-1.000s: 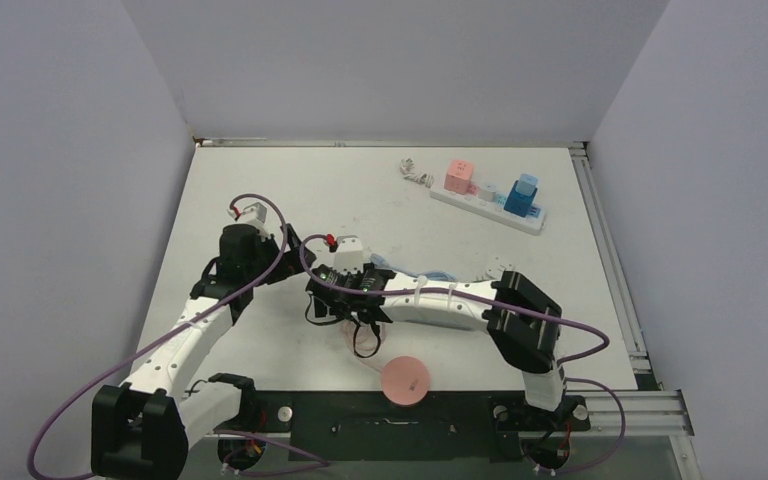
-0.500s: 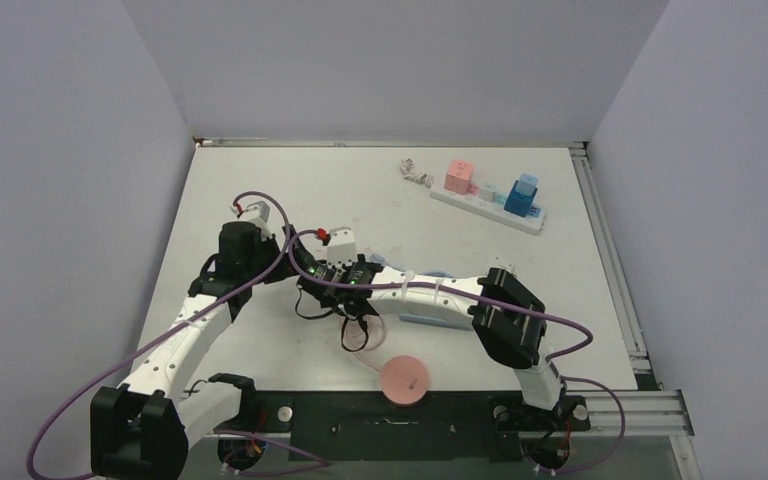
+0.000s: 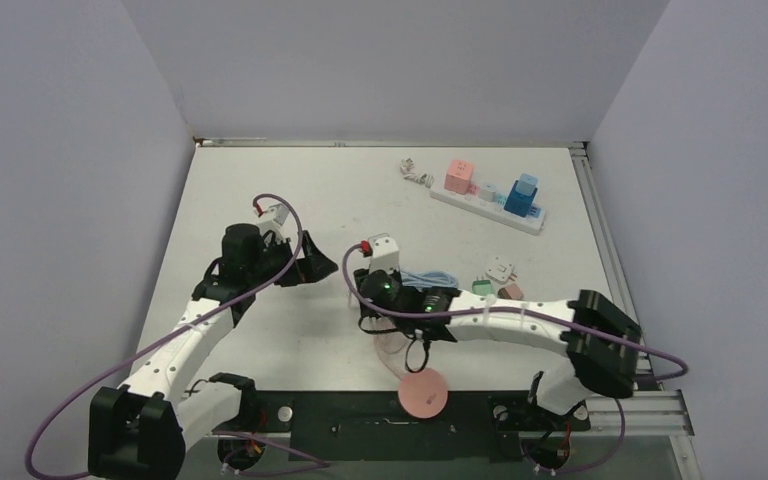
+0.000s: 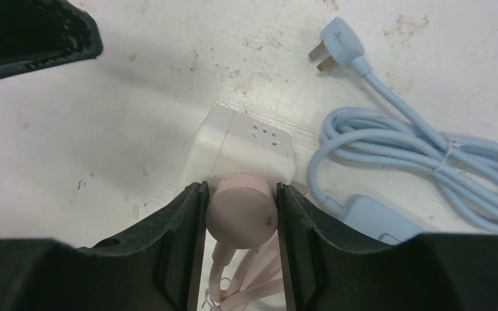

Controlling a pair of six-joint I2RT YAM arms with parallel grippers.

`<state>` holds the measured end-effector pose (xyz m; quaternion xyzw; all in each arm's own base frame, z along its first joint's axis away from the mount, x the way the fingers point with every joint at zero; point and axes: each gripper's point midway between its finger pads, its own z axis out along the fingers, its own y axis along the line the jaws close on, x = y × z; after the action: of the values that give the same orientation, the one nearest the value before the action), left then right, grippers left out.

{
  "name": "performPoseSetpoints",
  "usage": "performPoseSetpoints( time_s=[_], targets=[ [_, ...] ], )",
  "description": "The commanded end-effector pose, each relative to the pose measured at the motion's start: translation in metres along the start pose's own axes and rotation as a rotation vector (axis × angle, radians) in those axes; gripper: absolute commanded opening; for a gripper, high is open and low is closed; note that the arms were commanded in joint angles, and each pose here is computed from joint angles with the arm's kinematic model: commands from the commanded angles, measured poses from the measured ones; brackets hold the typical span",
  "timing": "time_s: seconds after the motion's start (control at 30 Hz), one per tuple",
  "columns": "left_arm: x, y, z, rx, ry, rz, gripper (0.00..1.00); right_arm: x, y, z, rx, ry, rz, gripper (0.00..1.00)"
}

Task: Pull the plug off the socket
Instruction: Remove the plug from the socket.

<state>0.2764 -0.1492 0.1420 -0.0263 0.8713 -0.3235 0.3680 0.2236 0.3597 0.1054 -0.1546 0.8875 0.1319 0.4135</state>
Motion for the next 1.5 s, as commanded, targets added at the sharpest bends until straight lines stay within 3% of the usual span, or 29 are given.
performPoseSetpoints(
  time_s=[0.0, 0.1, 0.27, 0.43, 0.57, 1.0, 1.2, 1.33, 1.47],
  targets=[
    [0.002, -0.052, -0.011, 0.264, 0.006, -0.009, 1.0, -0.092, 0.008, -0.05, -0.267, -0.374, 0.1, 0.05],
    [0.021, -0.084, -0.02, 0.428, 0.045, 0.039, 1.0, -0.097, -0.028, -0.066, -0.318, -0.462, 0.167, 0.05],
    [0.05, -0.115, -0.015, 0.491, 0.122, 0.072, 1.0, -0.103, -0.038, -0.087, -0.349, -0.529, 0.147, 0.05],
    [0.055, -0.108, -0.001, 0.43, 0.174, 0.095, 1.0, -0.106, -0.036, -0.1, -0.391, -0.555, 0.133, 0.05],
    [0.05, -0.103, 0.01, 0.391, 0.174, 0.113, 1.0, -0.104, -0.027, -0.106, -0.446, -0.541, 0.091, 0.05],
    [0.045, -0.142, 0.003, 0.545, 0.147, 0.121, 1.0, -0.098, -0.02, -0.105, -0.472, -0.498, 0.036, 0.05],
    [0.039, -0.138, 0.008, 0.504, 0.117, 0.152, 0.74, -0.099, -0.016, -0.106, -0.49, -0.498, 0.037, 0.05],
    [0.036, -0.139, 0.008, 0.513, 0.099, 0.152, 0.65, -0.098, -0.011, -0.106, -0.51, -0.481, 0.031, 0.05],
    [0.034, -0.144, 0.009, 0.528, 0.085, 0.156, 0.38, -0.098, -0.011, -0.104, -0.501, -0.463, 0.055, 0.05]
  ],
)
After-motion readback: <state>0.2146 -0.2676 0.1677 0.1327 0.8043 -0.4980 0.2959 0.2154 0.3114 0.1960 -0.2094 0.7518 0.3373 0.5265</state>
